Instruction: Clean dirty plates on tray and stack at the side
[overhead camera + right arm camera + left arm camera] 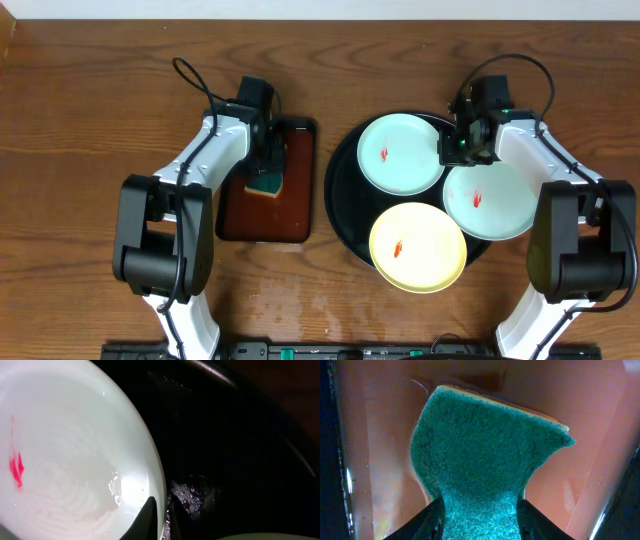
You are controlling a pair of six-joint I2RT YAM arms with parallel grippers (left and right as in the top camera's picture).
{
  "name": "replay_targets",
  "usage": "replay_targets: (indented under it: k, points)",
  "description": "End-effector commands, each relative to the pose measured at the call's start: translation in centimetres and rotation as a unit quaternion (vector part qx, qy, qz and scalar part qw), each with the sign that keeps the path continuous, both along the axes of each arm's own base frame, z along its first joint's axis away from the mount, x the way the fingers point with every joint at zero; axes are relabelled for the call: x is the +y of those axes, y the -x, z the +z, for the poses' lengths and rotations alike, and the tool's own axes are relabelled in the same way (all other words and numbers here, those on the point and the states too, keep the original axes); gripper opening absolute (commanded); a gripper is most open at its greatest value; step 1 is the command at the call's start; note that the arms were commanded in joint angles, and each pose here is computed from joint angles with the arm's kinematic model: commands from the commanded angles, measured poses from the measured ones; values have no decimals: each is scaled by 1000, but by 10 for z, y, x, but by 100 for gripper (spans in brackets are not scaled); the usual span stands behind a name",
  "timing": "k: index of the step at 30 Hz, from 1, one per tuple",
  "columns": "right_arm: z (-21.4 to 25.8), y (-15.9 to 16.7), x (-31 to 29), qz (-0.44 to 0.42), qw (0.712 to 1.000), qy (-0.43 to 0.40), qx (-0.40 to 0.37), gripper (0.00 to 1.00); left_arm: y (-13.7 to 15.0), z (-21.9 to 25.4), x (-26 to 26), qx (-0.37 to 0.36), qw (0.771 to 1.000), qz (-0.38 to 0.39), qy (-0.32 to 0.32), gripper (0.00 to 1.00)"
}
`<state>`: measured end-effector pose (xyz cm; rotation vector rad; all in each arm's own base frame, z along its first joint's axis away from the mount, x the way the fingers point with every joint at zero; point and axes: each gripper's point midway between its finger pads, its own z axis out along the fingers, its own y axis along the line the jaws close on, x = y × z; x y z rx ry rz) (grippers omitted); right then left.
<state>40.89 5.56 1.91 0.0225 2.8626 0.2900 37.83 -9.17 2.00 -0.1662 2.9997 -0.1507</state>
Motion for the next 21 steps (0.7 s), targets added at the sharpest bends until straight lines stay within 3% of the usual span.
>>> replay_targets:
  k: [1,4,8,14,21]
  points:
    - [3,-2,3,0,1000,-4,-8,6,8,-12,1,19,1000,1,-6,49]
    - [4,-4,3,1,1000,-4,-11,3,8,-12,1,19,1000,1,-6,49]
    - [3,-1,3,0,1000,-3,-5,10,8,-12,1,19,1000,1,-6,48]
    - [1,0,3,0,1000,-3,-3,9,8,-12,1,19,1000,1,-6,49]
    - [-1,1,3,0,1000,-4,-5,3,8,-12,1,19,1000,1,-6,49]
